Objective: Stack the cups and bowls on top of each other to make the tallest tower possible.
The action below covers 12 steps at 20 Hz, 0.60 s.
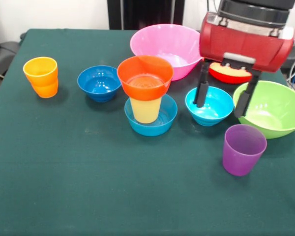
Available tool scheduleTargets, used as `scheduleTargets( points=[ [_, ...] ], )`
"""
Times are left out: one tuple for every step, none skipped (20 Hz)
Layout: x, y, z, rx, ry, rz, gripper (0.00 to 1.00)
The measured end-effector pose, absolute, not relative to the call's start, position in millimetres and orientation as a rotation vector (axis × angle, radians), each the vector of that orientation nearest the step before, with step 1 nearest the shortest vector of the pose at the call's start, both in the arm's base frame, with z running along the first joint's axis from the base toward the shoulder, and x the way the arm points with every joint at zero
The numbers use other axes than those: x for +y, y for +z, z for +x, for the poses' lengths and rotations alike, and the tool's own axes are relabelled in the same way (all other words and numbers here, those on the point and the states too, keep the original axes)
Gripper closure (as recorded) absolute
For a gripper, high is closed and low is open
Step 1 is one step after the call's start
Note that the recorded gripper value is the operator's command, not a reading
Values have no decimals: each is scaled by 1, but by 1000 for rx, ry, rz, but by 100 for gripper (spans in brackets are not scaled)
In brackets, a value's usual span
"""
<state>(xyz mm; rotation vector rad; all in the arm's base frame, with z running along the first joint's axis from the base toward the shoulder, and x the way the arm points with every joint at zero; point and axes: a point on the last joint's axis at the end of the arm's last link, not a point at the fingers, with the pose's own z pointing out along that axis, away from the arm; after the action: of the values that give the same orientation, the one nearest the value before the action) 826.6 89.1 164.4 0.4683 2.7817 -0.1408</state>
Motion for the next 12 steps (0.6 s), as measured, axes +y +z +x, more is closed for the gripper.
scheduleTargets(
  points=[
    [88, 162, 825, 2784, -145, 469, 0],
    [86, 158, 821, 2789, -152, 472, 0],
    [85, 157, 820, 2791, -154, 472, 0],
    [84, 155, 819, 2792, -156, 473, 0],
    [83, 153, 817, 2794, -159, 473, 0],
    [83, 152, 817, 2794, -161, 473, 0],
    [82, 150, 816, 2793, -164, 472, 0],
    [82, 148, 815, 2793, -168, 472, 0],
    [81, 147, 814, 2793, -170, 471, 0],
    [81, 146, 814, 2792, -173, 470, 0],
    [81, 145, 812, 2792, -179, 467, 0],
    [81, 144, 812, 2791, -184, 464, 0]
  ],
)
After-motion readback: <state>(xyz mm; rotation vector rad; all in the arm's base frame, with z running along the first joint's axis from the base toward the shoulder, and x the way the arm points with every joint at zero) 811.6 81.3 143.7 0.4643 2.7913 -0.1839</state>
